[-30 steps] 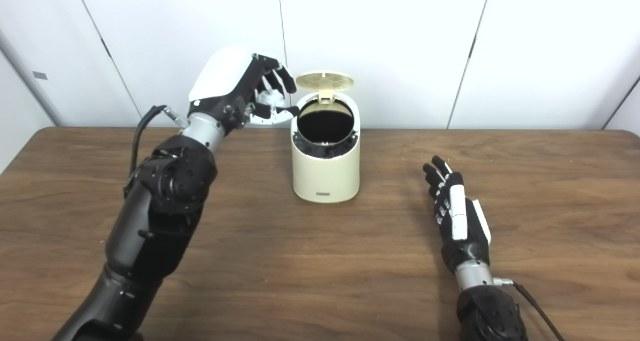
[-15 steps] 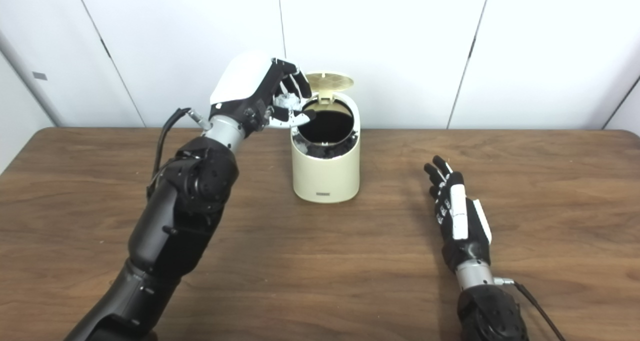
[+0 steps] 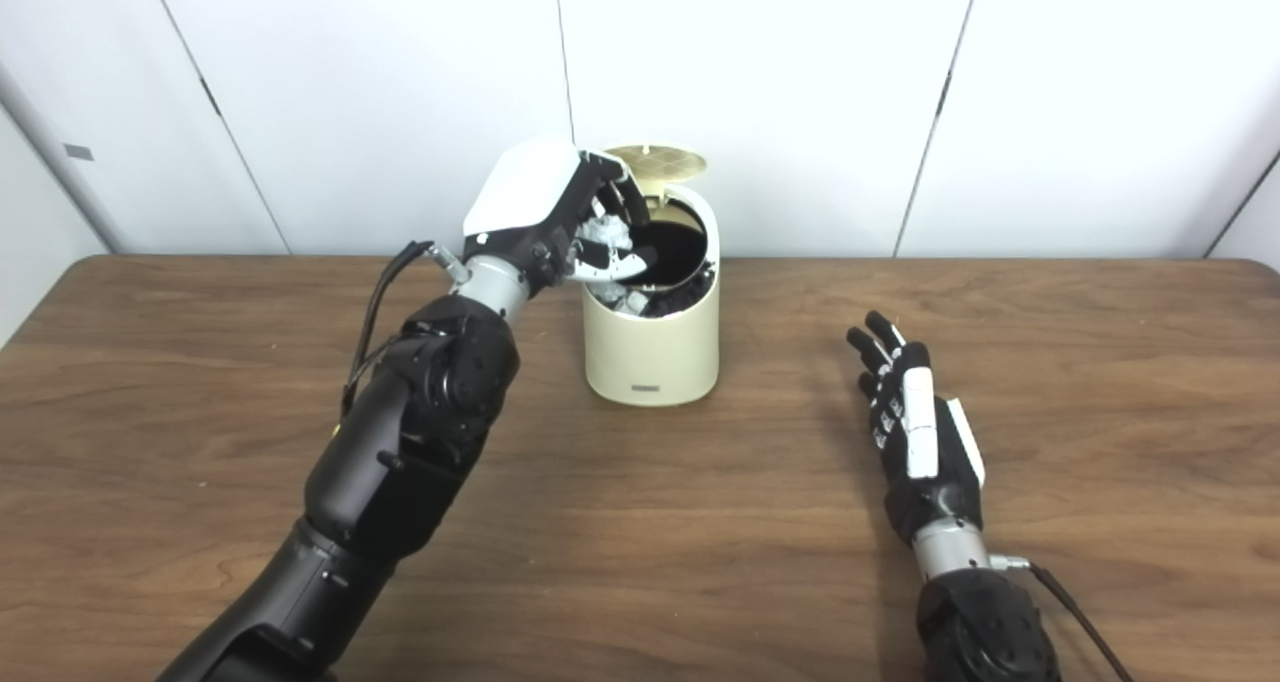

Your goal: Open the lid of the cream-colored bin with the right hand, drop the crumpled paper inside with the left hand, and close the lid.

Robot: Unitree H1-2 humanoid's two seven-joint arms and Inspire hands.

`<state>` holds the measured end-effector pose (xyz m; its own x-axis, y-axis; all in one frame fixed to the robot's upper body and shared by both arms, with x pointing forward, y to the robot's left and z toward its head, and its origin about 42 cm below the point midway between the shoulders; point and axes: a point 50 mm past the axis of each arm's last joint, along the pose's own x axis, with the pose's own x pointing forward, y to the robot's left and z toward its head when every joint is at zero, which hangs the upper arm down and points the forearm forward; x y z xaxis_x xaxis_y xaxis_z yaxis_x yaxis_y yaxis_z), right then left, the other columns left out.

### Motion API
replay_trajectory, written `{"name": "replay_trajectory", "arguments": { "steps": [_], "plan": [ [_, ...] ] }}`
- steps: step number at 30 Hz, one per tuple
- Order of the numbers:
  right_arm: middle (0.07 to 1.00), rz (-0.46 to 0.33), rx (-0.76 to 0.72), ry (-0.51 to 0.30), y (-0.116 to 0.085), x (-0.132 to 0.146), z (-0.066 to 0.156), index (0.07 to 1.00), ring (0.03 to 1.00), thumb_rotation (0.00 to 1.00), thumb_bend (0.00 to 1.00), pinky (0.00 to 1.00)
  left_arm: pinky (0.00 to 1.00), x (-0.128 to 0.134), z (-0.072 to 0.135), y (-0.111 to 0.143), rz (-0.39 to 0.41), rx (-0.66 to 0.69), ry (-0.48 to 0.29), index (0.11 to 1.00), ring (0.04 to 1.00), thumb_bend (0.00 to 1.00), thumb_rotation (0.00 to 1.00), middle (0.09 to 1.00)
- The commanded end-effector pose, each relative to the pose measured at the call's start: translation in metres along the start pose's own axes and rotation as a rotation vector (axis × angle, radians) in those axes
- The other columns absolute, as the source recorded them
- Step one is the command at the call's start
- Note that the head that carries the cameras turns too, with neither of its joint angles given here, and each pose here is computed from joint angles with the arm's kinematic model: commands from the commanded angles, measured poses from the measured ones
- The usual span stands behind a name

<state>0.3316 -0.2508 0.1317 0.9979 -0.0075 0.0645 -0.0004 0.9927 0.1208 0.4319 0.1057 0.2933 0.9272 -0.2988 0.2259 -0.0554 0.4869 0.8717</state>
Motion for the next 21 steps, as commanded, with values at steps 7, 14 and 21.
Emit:
{"name": "replay_trajectory", "arguments": {
  "steps": [7,14,21],
  "plan": [
    [0.92,0.005,-0.006,-0.01,-0.005,0.002,0.003,0.933,0.988,1.0,0.61,1.0,0.28,0.017,0.024,0.009,0.084,0.016,-0.081,0.515,0.375,0.47,0.0,0.494],
    [0.916,0.006,-0.012,-0.007,-0.007,0.002,0.003,0.932,1.0,1.0,0.63,1.0,0.28,0.017,0.027,0.0,0.102,0.024,-0.091,0.519,0.371,0.47,0.0,0.467],
    [0.897,0.002,-0.009,0.004,-0.005,0.002,0.002,0.918,0.998,1.0,0.64,1.0,0.31,0.016,0.028,-0.007,0.124,-0.009,-0.095,0.491,0.401,0.47,0.0,0.493]
  ]
}}
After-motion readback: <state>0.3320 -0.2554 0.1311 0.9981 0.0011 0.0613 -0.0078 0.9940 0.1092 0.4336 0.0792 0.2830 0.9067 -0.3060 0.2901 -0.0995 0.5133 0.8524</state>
